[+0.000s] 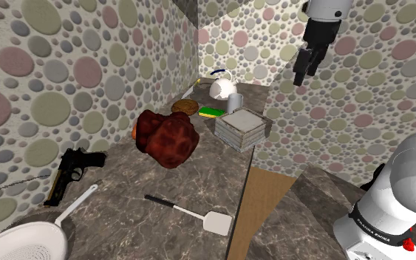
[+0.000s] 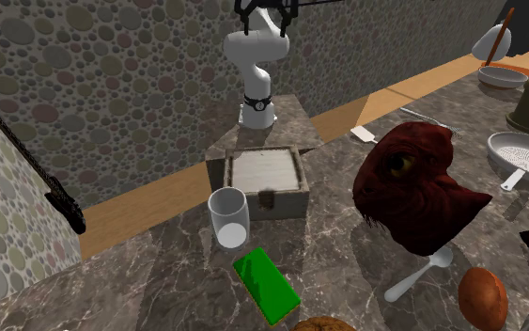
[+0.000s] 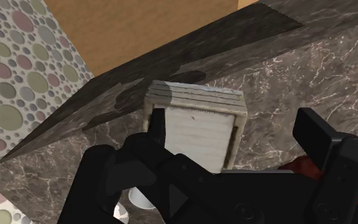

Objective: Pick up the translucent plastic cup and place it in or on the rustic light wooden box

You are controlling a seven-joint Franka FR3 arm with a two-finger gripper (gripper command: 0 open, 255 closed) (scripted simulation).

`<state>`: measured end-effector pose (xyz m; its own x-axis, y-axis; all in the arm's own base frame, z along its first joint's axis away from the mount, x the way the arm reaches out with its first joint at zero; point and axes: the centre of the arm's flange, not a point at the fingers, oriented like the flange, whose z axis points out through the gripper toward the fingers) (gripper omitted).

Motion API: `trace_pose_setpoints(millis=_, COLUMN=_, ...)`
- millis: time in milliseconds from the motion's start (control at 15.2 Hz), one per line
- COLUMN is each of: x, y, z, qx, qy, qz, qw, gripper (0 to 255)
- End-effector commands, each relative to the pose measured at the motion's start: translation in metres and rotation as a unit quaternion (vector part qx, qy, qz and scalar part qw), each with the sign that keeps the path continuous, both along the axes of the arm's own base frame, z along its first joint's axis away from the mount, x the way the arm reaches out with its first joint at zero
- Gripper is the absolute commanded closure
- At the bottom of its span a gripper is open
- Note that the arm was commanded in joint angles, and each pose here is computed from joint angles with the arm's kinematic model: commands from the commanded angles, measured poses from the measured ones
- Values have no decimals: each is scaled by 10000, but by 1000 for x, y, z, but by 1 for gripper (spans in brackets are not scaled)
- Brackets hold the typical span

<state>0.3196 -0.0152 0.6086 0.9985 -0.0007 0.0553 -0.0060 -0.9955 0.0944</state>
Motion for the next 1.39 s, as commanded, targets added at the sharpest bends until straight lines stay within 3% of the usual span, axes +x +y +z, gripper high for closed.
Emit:
trace_pose_setpoints(millis=0, x=0, y=0, z=0, qx=0, qy=0, qz=0, qw=10000, gripper=0)
trace_pose_setpoints(millis=1320, x=224, y=-85, z=-127, qx=345, qy=168, qz=286, qw=9989, gripper=0)
